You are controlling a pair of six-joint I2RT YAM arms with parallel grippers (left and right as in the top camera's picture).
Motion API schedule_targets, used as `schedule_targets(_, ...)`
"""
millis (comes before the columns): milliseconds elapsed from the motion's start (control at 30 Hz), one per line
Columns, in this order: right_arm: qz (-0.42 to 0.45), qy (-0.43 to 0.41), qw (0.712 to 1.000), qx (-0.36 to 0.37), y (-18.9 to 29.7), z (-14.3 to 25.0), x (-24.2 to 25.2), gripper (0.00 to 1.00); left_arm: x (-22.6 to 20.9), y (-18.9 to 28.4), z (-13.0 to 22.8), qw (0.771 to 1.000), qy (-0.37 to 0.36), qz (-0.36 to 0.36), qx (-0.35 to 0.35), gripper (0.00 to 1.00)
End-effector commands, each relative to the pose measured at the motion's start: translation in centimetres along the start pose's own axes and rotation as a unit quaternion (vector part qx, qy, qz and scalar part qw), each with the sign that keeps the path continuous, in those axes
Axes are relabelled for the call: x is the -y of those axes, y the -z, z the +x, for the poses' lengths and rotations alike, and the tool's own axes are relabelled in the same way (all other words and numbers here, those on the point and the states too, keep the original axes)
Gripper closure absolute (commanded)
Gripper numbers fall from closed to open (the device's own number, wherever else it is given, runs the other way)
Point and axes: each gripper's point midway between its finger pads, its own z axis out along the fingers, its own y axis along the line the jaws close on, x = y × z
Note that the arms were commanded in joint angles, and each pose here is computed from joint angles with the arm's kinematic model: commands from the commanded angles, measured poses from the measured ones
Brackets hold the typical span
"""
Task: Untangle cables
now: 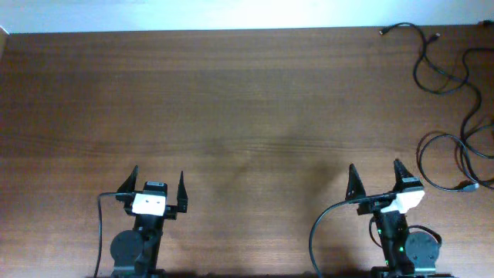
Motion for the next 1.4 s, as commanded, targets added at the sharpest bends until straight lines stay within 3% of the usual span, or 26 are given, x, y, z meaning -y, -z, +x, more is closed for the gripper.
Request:
schedule_targets(0, 0.030, -0.006, 0.999, -0.039, 0.17, 2.08, 1.39, 0.01, -0.22, 0.02, 0.23, 1.000, -0.006, -0.006, -0.004, 0.01)
schedule_targets(1367, 0.034, -0.008, 0.998, -0.048, 0.22, 2.54, 1.55, 0.01, -0.22, 0.02, 0.23, 1.000, -0.006, -0.006, -0.004, 0.01)
